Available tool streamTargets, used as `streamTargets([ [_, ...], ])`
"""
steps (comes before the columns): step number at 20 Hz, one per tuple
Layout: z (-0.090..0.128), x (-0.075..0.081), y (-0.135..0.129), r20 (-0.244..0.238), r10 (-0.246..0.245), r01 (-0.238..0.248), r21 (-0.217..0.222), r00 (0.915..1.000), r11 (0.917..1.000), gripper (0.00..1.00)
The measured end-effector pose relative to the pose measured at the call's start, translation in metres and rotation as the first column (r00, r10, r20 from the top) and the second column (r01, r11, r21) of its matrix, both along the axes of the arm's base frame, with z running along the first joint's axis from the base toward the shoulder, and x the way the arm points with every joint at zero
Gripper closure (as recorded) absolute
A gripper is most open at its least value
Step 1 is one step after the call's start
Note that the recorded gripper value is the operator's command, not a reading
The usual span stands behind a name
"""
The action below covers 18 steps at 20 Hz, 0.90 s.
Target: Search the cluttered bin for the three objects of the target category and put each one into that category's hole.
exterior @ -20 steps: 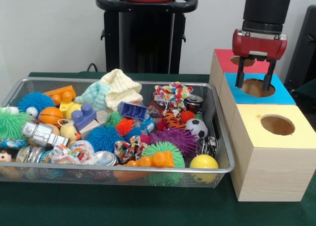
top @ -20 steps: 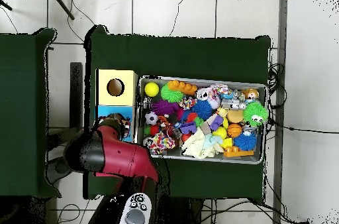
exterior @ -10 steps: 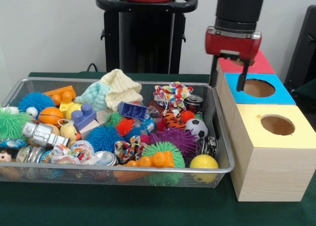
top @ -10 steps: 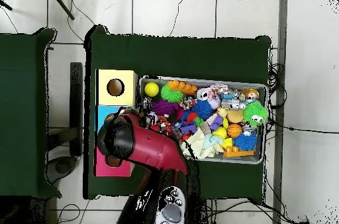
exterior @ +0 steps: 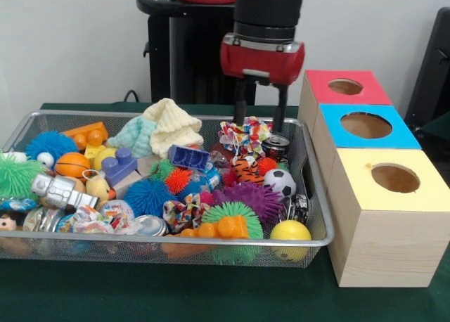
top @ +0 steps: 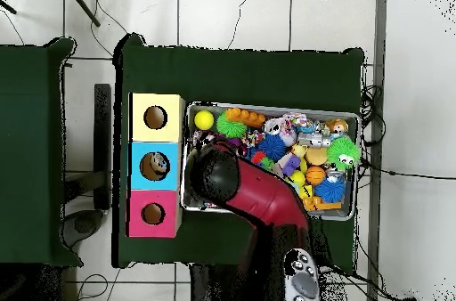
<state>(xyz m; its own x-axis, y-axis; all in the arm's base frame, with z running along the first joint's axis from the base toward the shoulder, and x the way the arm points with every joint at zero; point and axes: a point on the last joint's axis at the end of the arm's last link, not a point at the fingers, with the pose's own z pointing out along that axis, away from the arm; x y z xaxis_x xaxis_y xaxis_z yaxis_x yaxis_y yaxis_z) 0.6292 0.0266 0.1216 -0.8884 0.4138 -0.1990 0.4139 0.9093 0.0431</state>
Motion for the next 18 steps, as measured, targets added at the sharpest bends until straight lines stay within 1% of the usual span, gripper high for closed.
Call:
streamTargets([
  [3, -0.007, 0.001, -0.019, -0.001, -0.005, 0.005, 0.012, 1.0000, 0.9999, 0.00],
  [5, -0.014, 0.000, -0.030, 0.001, 0.000, 0.000, 0.012, 1.0000, 0.9999, 0.00],
  [8, -0.019, -0.004, -0.037, 0.007, 0.013, -0.013, 0.008, 0.9999, 0.9999, 0.00],
  [11, -0.025, -0.009, -0.042, 0.011, 0.034, -0.034, 0.005, 0.9994, 0.9994, 0.00],
  [12, -0.028, -0.014, -0.044, 0.003, 0.046, -0.046, 0.007, 0.9990, 0.9989, 0.00],
  [15, -0.031, -0.020, -0.048, -0.006, 0.055, -0.055, 0.005, 0.9985, 0.9985, 0.00],
  [16, -0.033, -0.025, -0.053, -0.013, 0.064, -0.064, -0.001, 0.9979, 0.9980, 0.00],
  [18, -0.036, -0.029, -0.061, -0.019, 0.072, -0.073, -0.009, 0.9972, 0.9973, 0.00],
])
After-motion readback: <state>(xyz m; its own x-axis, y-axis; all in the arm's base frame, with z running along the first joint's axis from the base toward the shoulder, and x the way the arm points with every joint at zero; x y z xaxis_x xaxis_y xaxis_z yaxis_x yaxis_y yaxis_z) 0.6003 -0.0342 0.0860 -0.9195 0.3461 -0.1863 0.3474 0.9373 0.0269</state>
